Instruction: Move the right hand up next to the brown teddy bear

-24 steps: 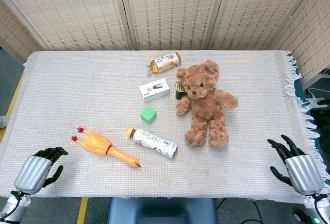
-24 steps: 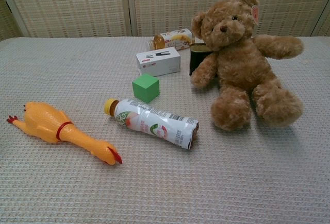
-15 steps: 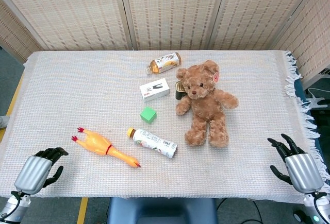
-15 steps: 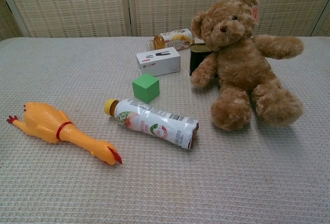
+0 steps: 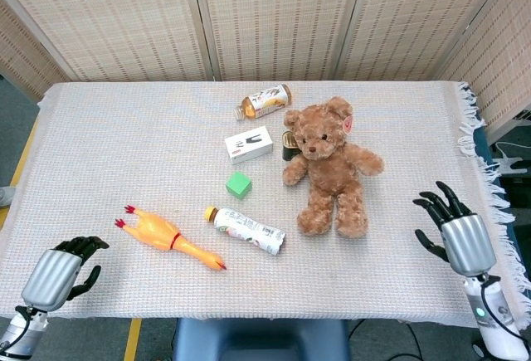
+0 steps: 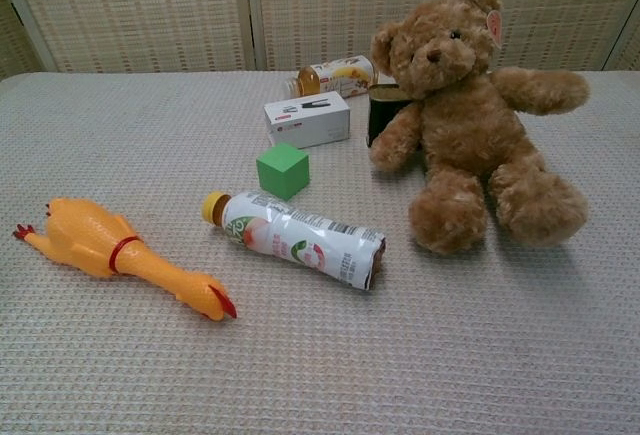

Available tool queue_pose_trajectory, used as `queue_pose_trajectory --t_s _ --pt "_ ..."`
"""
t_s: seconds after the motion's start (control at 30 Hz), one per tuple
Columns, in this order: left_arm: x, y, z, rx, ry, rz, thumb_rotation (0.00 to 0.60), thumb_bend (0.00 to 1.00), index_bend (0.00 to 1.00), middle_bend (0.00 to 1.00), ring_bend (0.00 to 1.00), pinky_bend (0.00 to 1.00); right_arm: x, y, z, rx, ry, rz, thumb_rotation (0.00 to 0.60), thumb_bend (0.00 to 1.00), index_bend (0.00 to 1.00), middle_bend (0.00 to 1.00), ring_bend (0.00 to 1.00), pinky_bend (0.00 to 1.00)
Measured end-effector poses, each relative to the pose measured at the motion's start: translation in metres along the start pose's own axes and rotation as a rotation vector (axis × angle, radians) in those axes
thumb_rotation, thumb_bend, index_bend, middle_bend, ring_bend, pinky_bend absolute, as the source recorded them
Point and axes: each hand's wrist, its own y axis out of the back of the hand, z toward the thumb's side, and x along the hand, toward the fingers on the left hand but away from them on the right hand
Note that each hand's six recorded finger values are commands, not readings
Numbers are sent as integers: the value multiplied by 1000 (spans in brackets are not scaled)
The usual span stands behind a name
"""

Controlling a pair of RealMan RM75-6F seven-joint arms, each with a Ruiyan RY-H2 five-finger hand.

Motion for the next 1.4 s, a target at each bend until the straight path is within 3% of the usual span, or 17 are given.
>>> queue_pose_trajectory --t_s 0.13,0.33,0.53,0.87,1.4 --pt "-1 -1 0 9 0 -5 600 445 335 315 311 473 -31 -6 5 43 22 -49 600 68 300 243 88 478" --pt "0 -2 0 8 5 -12 600 445 336 315 311 473 -62 -25 2 100 5 -31 600 68 295 237 87 471" --pt "1 -5 0 13 10 -27 600 445 336 316 311 473 -87 -45 2 136 -6 -15 600 68 253 203 70 368" --pt "0 -4 0 7 8 -30 600 446 336 316 311 473 -113 -69 17 179 26 -28 600 81 300 202 70 368" --pt "0 -6 2 11 3 -40 600 445 337 316 311 473 -138 -90 21 172 -20 -55 600 106 429 202 75 382"
